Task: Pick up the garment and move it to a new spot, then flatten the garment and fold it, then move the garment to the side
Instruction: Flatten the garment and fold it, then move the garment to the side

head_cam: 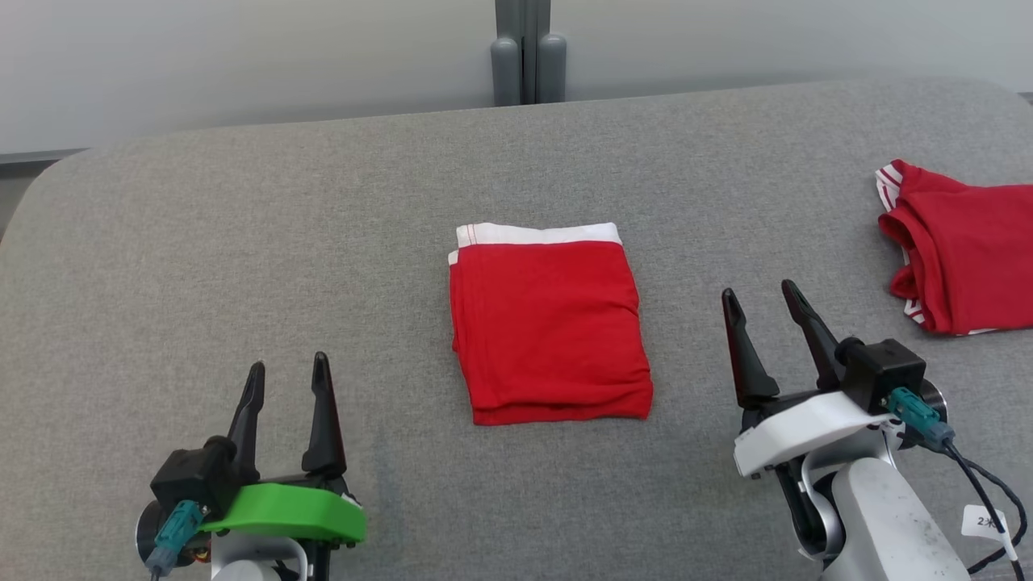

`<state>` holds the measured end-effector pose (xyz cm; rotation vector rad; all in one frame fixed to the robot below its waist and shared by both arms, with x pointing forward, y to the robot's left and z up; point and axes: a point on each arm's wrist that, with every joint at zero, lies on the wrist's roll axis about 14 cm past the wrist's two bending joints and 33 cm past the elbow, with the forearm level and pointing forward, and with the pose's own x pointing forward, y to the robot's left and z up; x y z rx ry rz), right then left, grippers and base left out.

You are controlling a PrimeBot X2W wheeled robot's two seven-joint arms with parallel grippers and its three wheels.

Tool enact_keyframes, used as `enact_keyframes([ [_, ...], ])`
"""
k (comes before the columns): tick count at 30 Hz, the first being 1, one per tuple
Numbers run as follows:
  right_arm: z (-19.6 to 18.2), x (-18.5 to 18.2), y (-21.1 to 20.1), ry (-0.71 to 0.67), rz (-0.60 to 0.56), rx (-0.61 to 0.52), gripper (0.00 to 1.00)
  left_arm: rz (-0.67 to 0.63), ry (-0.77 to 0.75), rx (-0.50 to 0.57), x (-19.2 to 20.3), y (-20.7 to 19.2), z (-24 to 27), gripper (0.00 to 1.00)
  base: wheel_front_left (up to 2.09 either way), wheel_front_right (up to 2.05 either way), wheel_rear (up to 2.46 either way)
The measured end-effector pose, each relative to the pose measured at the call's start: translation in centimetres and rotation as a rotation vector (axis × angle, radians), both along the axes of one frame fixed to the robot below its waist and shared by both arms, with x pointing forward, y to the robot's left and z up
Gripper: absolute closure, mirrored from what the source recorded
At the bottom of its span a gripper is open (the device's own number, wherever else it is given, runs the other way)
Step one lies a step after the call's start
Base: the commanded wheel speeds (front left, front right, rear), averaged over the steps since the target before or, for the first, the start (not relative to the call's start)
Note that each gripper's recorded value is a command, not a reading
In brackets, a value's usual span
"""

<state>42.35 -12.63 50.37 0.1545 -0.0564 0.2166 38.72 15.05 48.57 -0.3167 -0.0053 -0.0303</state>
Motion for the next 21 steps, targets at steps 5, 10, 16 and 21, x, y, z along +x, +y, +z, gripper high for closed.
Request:
enact_keyframes([
  [5,0.08,-0.35,-0.12,-0.006,-0.009,-0.004,0.0,0.01,0.016,0.014,-0.39,0.46,-0.6,0.0,0.0,0.0,0.0],
  [10,-0.07,-0.55,0.19,-0.001,-0.001,0.006,0.0,0.017,0.019,0.015,-0.51,0.69,-0.7,0.0,0.0,0.0,0.0],
  [16,-0.15,-0.58,0.35,0.002,0.003,0.008,0.0,0.019,0.021,0.018,-0.57,0.78,-0.78,0.0,0.0,0.0,0.0],
  [21,-0.17,-0.57,0.39,0.002,0.004,0.009,0.0,0.021,0.022,0.018,-0.58,0.87,-0.81,0.0,0.0,0.0,0.0],
])
